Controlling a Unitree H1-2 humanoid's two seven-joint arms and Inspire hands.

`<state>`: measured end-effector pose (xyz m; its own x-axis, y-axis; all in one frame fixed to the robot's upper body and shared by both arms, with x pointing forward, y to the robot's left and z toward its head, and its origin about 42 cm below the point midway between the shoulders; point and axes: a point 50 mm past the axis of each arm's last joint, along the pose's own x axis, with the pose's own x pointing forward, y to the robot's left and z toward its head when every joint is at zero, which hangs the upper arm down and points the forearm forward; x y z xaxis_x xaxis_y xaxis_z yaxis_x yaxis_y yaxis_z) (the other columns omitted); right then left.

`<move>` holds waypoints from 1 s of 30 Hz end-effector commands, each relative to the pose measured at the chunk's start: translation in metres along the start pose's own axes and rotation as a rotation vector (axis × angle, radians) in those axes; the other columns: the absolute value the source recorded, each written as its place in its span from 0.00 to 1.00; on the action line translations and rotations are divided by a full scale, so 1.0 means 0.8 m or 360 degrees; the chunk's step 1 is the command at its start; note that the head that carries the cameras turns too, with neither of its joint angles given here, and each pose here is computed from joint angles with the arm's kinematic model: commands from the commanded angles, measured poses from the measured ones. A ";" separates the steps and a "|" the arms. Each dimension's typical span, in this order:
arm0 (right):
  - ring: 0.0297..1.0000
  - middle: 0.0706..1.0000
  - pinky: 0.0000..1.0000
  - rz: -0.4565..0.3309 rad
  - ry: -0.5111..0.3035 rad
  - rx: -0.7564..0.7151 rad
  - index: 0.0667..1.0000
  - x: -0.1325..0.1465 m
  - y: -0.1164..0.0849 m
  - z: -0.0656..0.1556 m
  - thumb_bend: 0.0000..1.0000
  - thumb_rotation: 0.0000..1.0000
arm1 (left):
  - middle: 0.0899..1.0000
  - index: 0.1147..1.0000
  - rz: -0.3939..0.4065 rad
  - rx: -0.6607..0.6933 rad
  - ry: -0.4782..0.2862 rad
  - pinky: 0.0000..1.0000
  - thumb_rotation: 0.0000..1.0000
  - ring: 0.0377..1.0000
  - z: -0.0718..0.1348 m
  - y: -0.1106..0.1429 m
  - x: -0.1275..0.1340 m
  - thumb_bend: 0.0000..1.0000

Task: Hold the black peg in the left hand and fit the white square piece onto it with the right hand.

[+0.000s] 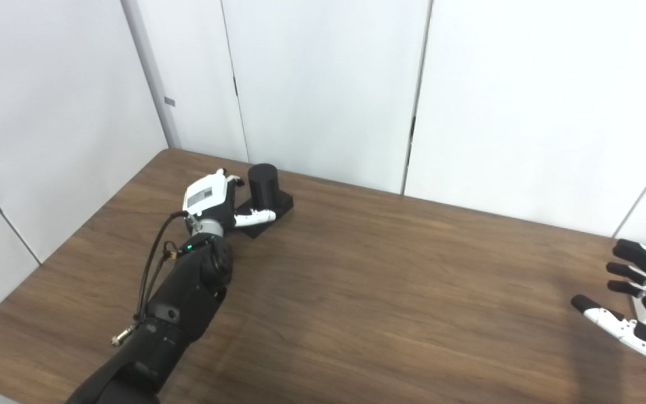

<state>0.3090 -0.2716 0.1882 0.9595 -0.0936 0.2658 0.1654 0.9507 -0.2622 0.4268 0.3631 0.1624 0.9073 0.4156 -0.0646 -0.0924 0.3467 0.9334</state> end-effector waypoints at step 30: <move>0.72 0.76 0.65 -0.0044 -0.0125 -0.0015 0.73 0.008 -0.006 0.021 0.58 0.00 | 0.98 0.66 0.0037 0.0091 -0.0101 0.89 0.30 1.00 0.004 0.006 0.018 0.76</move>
<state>0.3086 -0.2723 0.1880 0.9589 -0.0983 0.2663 0.1708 0.9491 -0.2645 0.4294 0.3629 0.1458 0.9221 0.3782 -0.0813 -0.0460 0.3161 0.9476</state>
